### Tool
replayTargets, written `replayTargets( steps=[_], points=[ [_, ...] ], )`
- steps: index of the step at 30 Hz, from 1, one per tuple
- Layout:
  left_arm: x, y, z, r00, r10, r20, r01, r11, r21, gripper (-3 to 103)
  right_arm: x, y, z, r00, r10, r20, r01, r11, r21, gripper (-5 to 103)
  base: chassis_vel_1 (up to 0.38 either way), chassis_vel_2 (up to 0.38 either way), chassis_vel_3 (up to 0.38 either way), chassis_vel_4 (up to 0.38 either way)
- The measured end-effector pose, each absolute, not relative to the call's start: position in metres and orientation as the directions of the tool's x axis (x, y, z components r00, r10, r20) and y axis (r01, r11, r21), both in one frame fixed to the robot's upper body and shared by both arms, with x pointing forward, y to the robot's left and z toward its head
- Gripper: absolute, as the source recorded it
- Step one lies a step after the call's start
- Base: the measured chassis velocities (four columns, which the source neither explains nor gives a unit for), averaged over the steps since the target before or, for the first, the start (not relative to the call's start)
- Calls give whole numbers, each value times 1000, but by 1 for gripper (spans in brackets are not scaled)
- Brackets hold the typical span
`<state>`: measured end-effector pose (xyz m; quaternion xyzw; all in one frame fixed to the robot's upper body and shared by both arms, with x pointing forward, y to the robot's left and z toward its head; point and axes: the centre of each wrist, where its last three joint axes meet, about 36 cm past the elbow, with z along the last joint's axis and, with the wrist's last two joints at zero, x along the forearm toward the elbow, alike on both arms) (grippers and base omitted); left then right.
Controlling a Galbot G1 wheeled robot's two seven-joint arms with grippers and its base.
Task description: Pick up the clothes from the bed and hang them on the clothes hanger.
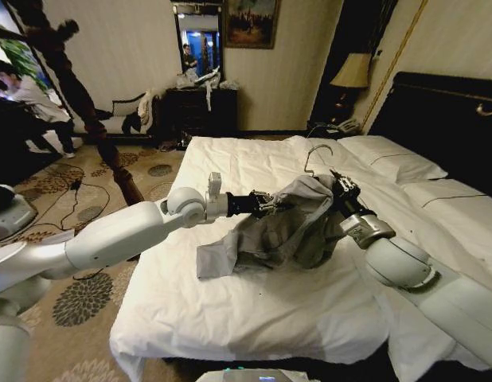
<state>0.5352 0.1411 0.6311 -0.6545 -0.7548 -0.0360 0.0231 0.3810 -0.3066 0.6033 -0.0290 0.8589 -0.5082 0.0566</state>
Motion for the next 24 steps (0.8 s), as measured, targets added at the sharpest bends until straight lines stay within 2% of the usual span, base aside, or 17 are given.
replayTargets(
  steps=[3, 4, 6, 7, 11, 15, 16, 18, 24],
  points=[
    [536, 147, 632, -154, 985, 77, 988, 152, 28, 18, 378, -306, 603, -992, -111, -64, 2, 488, -873, 76, 0, 0, 0, 0],
    [536, 147, 632, -154, 985, 77, 988, 152, 28, 18, 378, -306, 603, -992, -111, -64, 2, 488, -873, 76, 0, 0, 0, 0],
    [536, 153, 632, -168, 983, 75, 986, 166, 26, 17, 376, -305, 600, -992, -105, -69, 7, 504, -863, 87, 0, 0, 0, 0],
    [537, 155, 632, -173, 982, 75, 985, 171, 25, 17, 376, -305, 598, -992, -100, -71, 10, 511, -859, 87, 0, 0, 0, 0],
    [537, 168, 630, -208, 975, 78, 978, 207, 24, 16, 373, -304, 591, -994, -94, -62, 4, 524, -852, 99, 0, 0, 0, 0],
    [536, 175, 633, -226, 971, 76, 974, 225, 30, 16, 368, -301, 586, -995, -90, -31, -25, 564, -825, 100, 0, 0, 0, 0],
    [536, 178, 635, -237, 969, 71, 971, 235, 35, 16, 363, -297, 581, -997, -80, -6, -44, 605, -795, 100, 0, 0, 0, 0],
    [536, 180, 636, -245, 967, 70, 969, 243, 37, 16, 360, -294, 578, -997, -80, 9, -58, 636, -769, 100, 0, 0, 0, 0],
    [538, 182, 636, -261, 963, 64, 965, 260, 33, 16, 360, -293, 583, -994, -108, -16, -59, 658, -751, 100, 0, 0, 0, 0]
  ],
)
